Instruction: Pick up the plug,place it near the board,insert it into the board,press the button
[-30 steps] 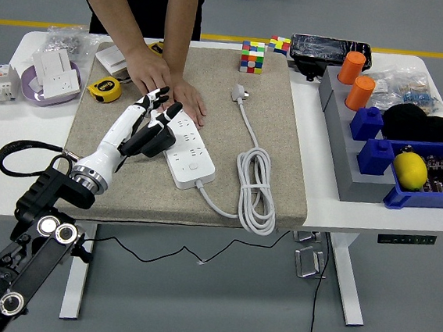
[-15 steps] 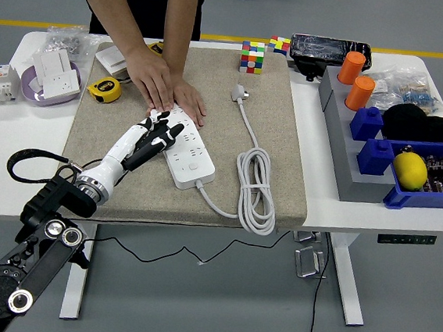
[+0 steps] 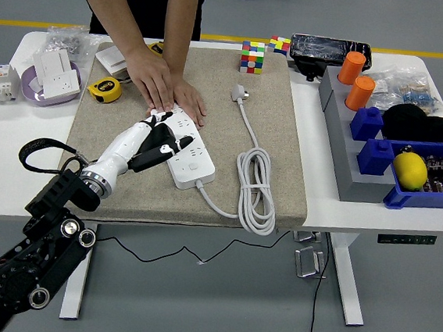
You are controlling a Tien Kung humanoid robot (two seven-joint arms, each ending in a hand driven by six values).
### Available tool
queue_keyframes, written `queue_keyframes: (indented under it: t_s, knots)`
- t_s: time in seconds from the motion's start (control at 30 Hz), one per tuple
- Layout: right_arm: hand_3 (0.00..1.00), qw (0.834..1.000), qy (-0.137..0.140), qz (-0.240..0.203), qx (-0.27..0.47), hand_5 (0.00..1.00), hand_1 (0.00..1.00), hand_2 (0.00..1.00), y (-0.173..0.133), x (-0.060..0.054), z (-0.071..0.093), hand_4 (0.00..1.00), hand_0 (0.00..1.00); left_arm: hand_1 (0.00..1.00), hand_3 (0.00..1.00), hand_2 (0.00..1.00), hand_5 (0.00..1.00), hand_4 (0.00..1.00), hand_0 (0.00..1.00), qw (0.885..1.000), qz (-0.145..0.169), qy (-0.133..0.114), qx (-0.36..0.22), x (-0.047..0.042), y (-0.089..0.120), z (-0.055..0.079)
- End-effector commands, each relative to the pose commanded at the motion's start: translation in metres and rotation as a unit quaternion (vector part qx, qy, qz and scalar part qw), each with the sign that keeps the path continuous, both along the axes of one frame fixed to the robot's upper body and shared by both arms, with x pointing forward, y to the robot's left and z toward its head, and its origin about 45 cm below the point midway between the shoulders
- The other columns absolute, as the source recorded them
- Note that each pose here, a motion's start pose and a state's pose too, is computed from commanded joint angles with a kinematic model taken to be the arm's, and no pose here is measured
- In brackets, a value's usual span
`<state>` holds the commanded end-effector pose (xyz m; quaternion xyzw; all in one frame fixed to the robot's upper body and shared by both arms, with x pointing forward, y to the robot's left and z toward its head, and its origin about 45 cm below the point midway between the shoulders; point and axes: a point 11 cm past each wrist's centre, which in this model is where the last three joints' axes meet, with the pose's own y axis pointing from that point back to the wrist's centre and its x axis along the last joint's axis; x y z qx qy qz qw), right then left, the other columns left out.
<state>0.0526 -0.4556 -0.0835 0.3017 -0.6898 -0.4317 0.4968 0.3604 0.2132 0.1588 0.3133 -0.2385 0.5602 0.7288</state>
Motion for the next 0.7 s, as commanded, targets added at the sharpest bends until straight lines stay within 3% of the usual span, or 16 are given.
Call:
queue_keyframes:
  t_s: [0.37, 0.7]
  knots:
    - [0.835, 1.0, 0.001, 0.001, 0.0, 0.998, 0.834, 0.811, 0.0, -0.001, 0.0, 0.998, 0.881, 0.998, 0.944, 0.972, 0.998, 0.998, 0.998, 1.0, 0.011, 0.012, 0.017, -0.0043, 0.01, -0.01]
    - [0.834, 1.0, 0.001, 0.001, 0.0, 0.998, 0.833, 0.811, 0.0, -0.001, 0.0, 0.998, 0.881, 0.998, 0.941, 0.968, 0.998, 0.998, 0.998, 0.999, -0.016, 0.009, 0.04, -0.0049, -0.004, -0.012]
